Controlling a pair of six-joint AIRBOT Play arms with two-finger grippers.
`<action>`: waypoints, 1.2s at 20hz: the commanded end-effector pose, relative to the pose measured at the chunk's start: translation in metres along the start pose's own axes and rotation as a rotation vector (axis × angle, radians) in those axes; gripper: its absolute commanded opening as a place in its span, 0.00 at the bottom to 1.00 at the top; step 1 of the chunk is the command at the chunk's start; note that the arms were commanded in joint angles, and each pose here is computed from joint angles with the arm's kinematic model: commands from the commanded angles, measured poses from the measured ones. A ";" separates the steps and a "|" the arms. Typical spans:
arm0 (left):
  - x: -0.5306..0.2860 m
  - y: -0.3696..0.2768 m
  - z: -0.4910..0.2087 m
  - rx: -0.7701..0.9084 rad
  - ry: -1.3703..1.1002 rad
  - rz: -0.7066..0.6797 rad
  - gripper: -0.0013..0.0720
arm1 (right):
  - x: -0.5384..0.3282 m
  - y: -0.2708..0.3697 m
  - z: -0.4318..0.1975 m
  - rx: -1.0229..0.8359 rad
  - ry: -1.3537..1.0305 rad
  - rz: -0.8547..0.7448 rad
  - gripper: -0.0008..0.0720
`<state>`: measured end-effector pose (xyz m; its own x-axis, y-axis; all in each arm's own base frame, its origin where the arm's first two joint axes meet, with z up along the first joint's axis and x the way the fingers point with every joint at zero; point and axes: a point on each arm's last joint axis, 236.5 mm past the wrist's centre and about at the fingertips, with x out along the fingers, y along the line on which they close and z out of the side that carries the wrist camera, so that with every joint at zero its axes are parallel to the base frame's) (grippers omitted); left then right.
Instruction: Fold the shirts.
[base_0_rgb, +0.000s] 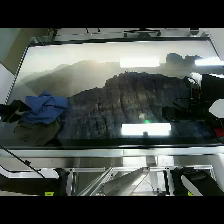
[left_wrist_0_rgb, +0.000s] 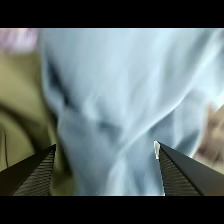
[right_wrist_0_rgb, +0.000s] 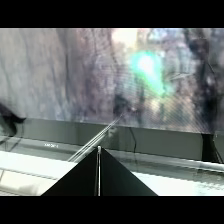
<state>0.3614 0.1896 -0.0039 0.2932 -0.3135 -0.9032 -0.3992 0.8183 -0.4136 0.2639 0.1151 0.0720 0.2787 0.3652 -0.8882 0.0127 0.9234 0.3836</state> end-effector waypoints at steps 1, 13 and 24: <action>-0.019 -0.016 0.052 0.036 -0.197 -0.007 0.99 | 0.000 0.000 0.000 -0.001 0.000 0.001 0.04; 0.098 0.001 0.031 0.081 0.058 0.054 0.03 | 0.000 0.000 0.000 -0.001 0.000 0.000 0.04; -0.029 -0.289 0.033 0.465 -0.080 -0.464 0.06 | 0.000 0.002 0.009 -0.002 -0.038 0.006 0.04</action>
<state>0.4908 0.0654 0.0621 0.3797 -0.4566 -0.8046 -0.0177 0.8660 -0.4998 0.2680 0.1153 0.0734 0.2961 0.3658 -0.8824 0.0114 0.9224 0.3862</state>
